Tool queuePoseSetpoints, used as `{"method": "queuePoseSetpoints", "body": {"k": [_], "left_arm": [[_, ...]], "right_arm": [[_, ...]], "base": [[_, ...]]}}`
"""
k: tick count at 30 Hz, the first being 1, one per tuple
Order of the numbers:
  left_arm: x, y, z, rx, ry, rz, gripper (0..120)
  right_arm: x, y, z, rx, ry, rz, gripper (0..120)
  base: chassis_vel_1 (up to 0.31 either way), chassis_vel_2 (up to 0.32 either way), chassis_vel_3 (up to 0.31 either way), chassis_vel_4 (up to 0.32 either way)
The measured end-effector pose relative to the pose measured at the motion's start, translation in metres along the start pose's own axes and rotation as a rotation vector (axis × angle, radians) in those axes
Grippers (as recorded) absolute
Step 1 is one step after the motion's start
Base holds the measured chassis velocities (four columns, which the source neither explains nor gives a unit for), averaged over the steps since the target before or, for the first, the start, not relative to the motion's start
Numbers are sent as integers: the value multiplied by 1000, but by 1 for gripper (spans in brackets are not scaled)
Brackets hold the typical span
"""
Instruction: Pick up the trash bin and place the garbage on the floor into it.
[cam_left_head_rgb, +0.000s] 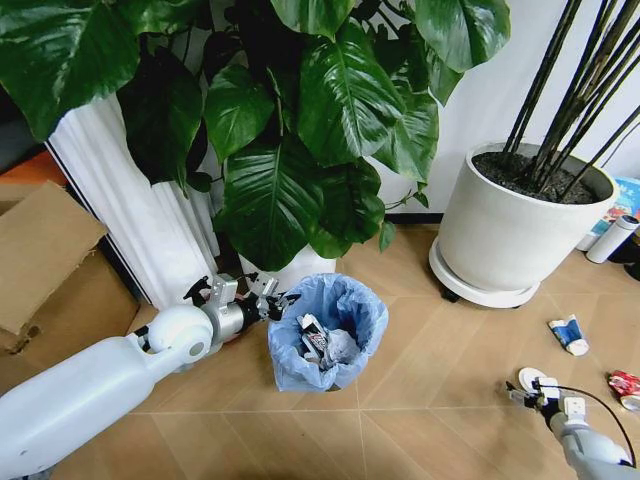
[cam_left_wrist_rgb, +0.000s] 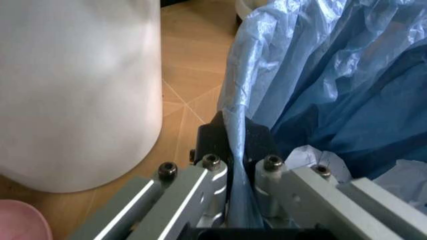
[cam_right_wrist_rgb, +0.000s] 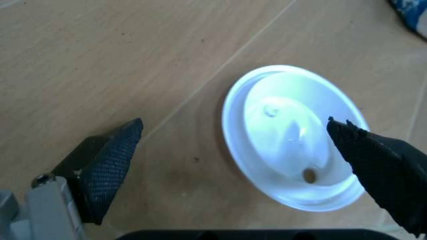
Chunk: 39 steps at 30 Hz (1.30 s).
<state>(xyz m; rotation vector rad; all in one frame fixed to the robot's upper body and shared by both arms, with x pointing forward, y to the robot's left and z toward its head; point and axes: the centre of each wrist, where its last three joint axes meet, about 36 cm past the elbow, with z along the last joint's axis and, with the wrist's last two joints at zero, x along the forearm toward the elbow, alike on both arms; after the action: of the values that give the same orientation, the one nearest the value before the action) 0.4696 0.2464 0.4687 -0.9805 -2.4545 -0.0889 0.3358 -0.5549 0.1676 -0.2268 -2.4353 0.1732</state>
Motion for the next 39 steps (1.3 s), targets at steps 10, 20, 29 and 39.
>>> {"method": "queuePoseSetpoints", "body": {"k": [10, 20, 29, 39], "left_arm": [[0, 1, -2, 2, -5, -2, 0], [0, 1, -2, 2, -6, -2, 0], [1, 1, -3, 1, -7, -3, 0], [0, 1, -4, 2, -9, 0, 0]], "right_arm": [[-6, 6, 0, 1, 14, -9, 72], [-3, 7, 1, -9, 31, -12, 37], [9, 0, 18, -76, 55, 21, 5], [16, 1, 29, -163, 44, 46, 0]], "base": [[0, 0, 0, 0], [0, 0, 0, 0], [0, 0, 0, 0], [0, 0, 0, 0]]}}
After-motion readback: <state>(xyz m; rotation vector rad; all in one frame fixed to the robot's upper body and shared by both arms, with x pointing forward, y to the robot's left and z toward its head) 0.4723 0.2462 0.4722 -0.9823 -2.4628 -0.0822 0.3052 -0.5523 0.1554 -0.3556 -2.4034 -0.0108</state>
